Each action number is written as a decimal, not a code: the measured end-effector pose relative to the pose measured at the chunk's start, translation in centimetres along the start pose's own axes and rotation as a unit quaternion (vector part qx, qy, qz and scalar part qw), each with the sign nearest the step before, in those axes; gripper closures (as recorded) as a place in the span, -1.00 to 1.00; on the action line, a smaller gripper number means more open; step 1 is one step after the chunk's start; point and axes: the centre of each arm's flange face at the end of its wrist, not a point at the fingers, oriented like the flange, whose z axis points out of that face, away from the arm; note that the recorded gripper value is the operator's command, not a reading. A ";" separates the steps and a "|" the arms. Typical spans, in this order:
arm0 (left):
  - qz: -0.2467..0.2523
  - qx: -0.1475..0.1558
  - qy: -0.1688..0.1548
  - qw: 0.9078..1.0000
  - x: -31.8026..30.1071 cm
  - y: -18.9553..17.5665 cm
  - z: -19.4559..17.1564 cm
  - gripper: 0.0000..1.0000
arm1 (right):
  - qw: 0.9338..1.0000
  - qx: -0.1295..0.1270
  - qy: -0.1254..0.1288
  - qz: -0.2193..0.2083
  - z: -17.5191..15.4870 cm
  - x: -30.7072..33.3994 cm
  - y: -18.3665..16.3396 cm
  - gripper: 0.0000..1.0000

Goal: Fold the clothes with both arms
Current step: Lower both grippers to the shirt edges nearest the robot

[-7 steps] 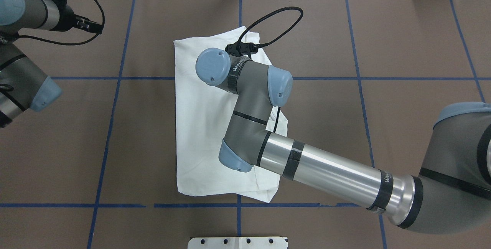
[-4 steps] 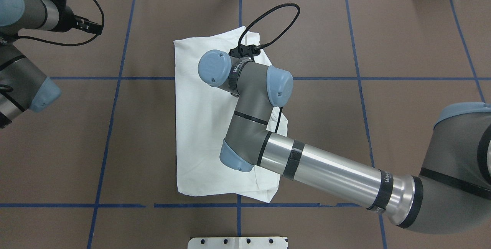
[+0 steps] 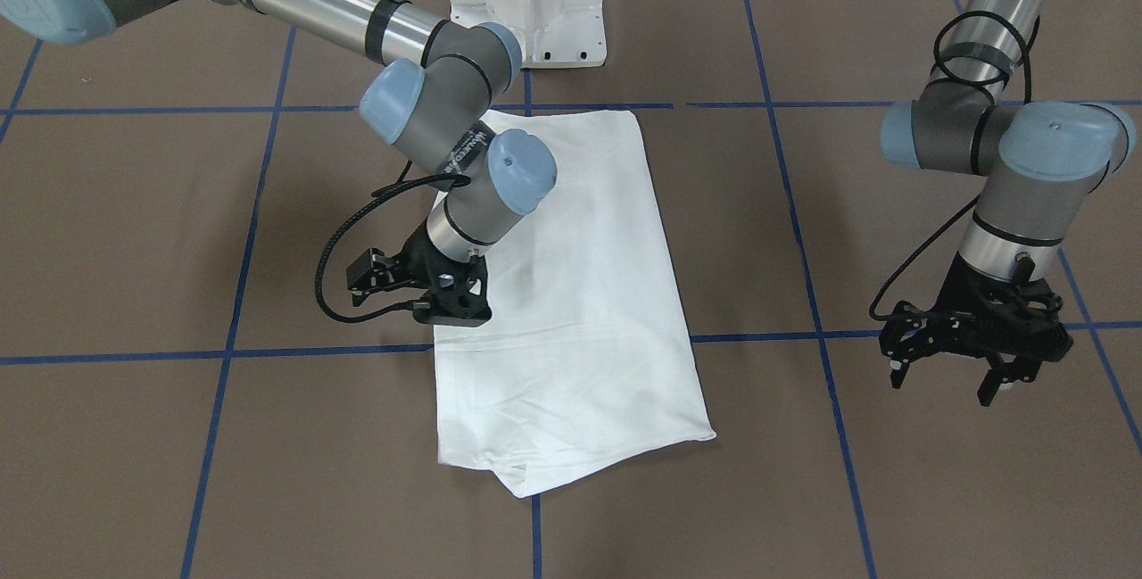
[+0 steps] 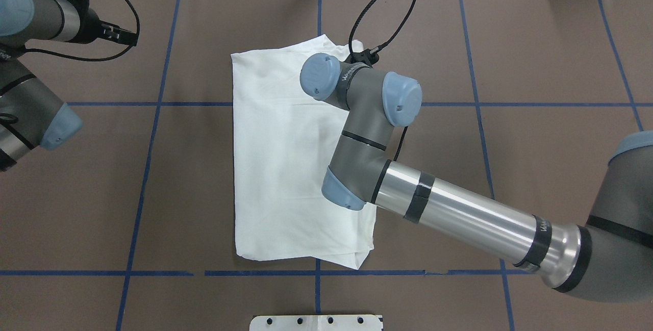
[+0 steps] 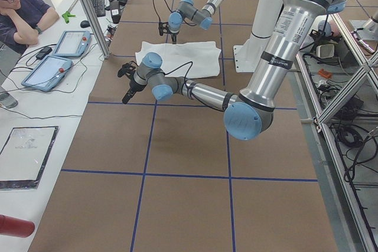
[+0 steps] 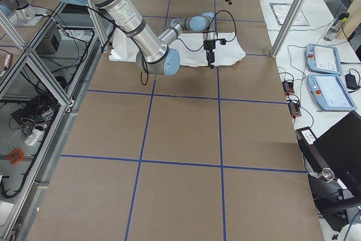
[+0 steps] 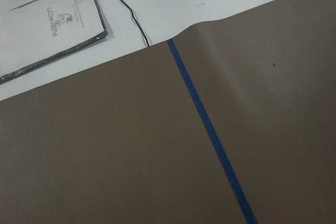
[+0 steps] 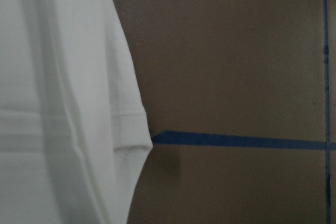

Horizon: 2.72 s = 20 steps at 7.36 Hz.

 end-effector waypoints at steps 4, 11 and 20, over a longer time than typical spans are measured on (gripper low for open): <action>-0.002 0.003 0.005 1.000 0.5 -0.1 -0.4 -1.00 | 0.995 0.041 -0.089 -0.009 -3.2 8.0 2.8 -1.00; -0.144 -0.062 0.187 0.970 21.3 7.4 -10.2 -1.00 | 0.908 0.115 -0.374 0.149 -5.3 17.6 14.5 -1.00; -0.224 -0.194 0.105 0.949 38.7 24.7 -12.7 0.28 | 0.901 0.117 -0.388 0.153 -4.6 17.1 15.7 -1.00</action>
